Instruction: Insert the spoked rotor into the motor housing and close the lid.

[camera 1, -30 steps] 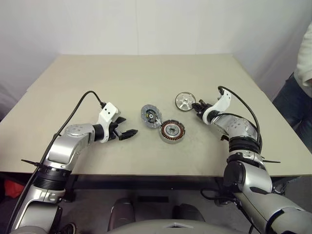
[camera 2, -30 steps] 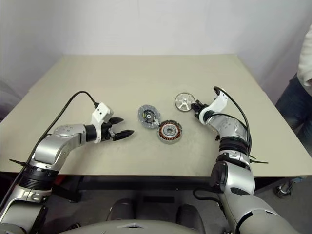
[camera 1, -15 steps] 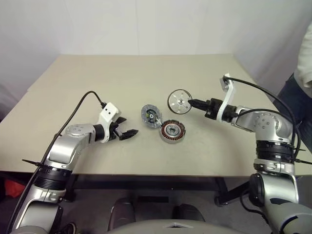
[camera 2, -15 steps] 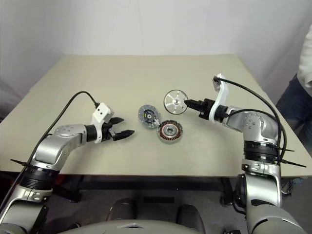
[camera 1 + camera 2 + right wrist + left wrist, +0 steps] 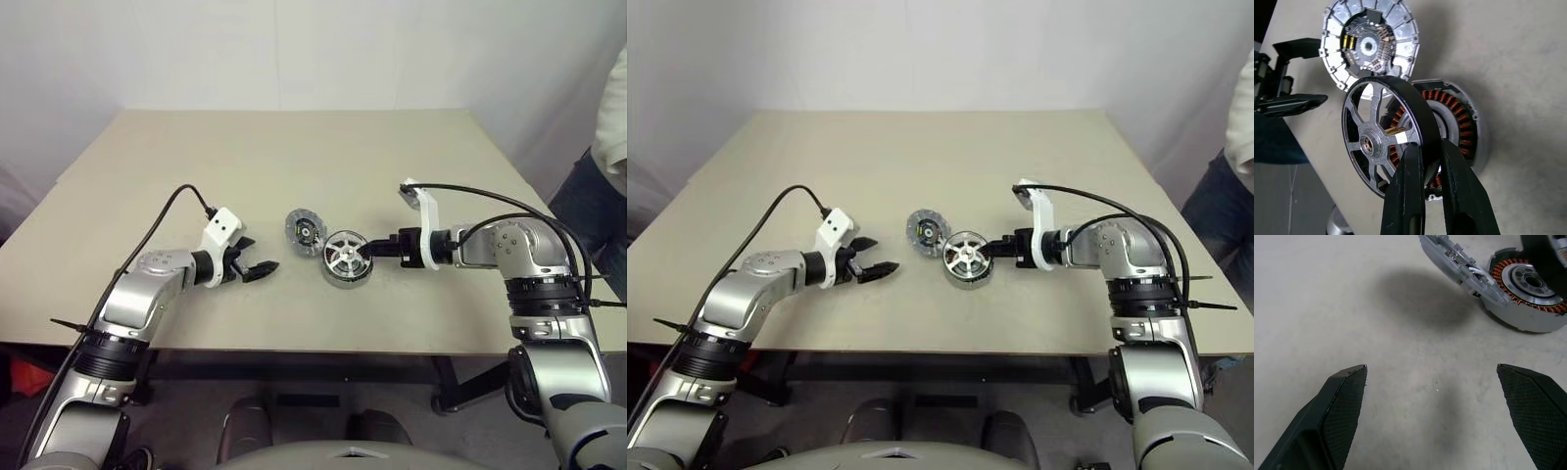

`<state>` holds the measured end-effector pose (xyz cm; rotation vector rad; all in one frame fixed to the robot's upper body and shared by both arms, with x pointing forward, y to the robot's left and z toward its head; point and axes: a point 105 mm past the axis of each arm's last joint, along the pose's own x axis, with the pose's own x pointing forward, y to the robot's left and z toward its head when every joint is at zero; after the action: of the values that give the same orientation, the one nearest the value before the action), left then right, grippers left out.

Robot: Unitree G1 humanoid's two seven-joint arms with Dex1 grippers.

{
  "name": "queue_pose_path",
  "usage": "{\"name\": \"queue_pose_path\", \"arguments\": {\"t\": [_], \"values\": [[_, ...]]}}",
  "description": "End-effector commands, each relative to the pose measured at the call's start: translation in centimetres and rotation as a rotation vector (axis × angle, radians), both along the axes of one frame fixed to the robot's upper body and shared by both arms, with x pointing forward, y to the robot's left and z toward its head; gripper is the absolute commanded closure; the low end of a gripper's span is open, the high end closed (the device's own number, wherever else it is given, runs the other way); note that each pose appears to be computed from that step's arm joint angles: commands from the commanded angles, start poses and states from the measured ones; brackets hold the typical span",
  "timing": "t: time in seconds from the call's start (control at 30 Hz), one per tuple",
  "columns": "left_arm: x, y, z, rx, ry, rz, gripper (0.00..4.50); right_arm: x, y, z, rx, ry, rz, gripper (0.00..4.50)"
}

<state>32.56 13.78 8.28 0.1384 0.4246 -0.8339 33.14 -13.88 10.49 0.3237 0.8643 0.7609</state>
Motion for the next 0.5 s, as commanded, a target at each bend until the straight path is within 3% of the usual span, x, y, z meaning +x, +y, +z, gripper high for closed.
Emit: {"name": "queue_pose_path", "arguments": {"t": [0.03,0.5], "values": [[0.1,0.1,1.4,-0.001,-0.048,0.0,0.0,0.2,0.4,1.5,0.008,-0.039,0.033,4.35],[0.0,0.1,1.4,0.008,-0.05,0.001,0.0,1.4,-0.3,0.5,-0.099,-0.087,-0.006,4.35]]}}
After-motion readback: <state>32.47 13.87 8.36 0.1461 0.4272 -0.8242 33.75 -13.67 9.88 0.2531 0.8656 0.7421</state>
